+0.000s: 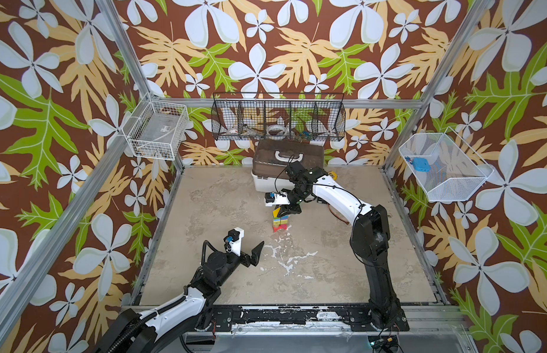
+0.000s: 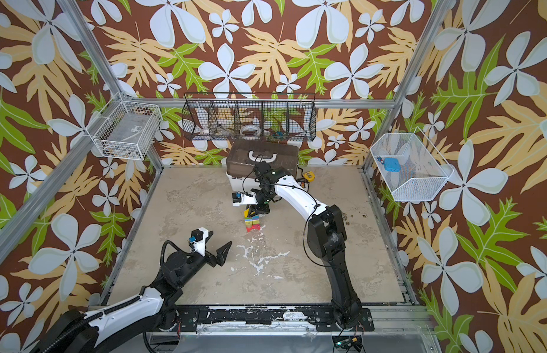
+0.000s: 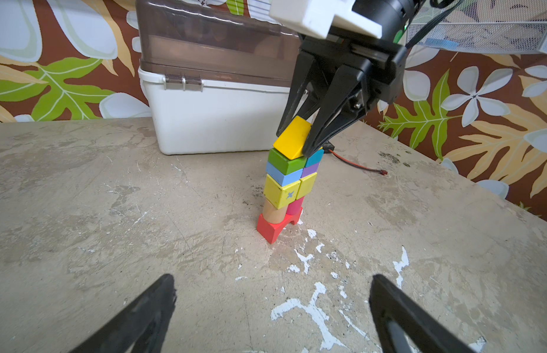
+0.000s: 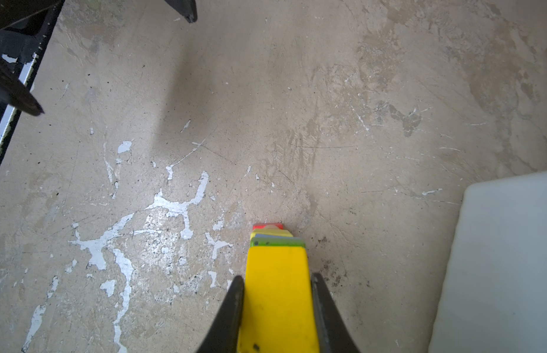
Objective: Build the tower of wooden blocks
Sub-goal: 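Lower the yellow prism onto the green and teal cubes atop the tower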
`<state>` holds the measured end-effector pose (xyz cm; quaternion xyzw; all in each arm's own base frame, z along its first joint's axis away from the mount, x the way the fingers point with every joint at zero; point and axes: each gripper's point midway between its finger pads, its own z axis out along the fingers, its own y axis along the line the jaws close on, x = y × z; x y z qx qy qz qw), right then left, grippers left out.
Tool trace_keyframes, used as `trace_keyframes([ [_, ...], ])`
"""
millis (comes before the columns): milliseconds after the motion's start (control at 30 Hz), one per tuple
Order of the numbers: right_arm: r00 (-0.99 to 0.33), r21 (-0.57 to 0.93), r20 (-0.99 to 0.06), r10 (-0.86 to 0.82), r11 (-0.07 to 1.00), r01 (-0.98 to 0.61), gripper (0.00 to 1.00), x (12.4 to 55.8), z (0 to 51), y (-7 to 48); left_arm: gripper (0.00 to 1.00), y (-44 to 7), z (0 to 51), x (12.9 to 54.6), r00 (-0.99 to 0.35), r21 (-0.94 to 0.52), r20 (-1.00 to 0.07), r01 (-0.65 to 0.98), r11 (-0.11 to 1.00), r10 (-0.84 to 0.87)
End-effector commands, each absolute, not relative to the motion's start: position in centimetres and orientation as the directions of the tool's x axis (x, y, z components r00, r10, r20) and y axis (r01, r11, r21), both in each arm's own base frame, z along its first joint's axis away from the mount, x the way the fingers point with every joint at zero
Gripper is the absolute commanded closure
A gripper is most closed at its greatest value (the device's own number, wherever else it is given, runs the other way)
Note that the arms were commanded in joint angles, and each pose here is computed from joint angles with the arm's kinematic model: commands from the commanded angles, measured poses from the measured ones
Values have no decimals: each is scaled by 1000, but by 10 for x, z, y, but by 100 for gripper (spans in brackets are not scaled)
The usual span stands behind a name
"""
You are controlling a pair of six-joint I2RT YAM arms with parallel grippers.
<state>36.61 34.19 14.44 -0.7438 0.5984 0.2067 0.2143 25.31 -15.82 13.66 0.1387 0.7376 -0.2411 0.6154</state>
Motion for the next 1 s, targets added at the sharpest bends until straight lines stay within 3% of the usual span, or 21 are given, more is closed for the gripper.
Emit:
trace_keyframes([
  [0,195,-71,-564,-802,-188,-980,86,367,145,342,0,-156,139,252,-182,-181,-978,499,847,-102],
  [967,192,-86,-578,-793,-175,-981,73,367,153,343,0,-157,139,254,-186,-182,-977,496,849,-101],
])
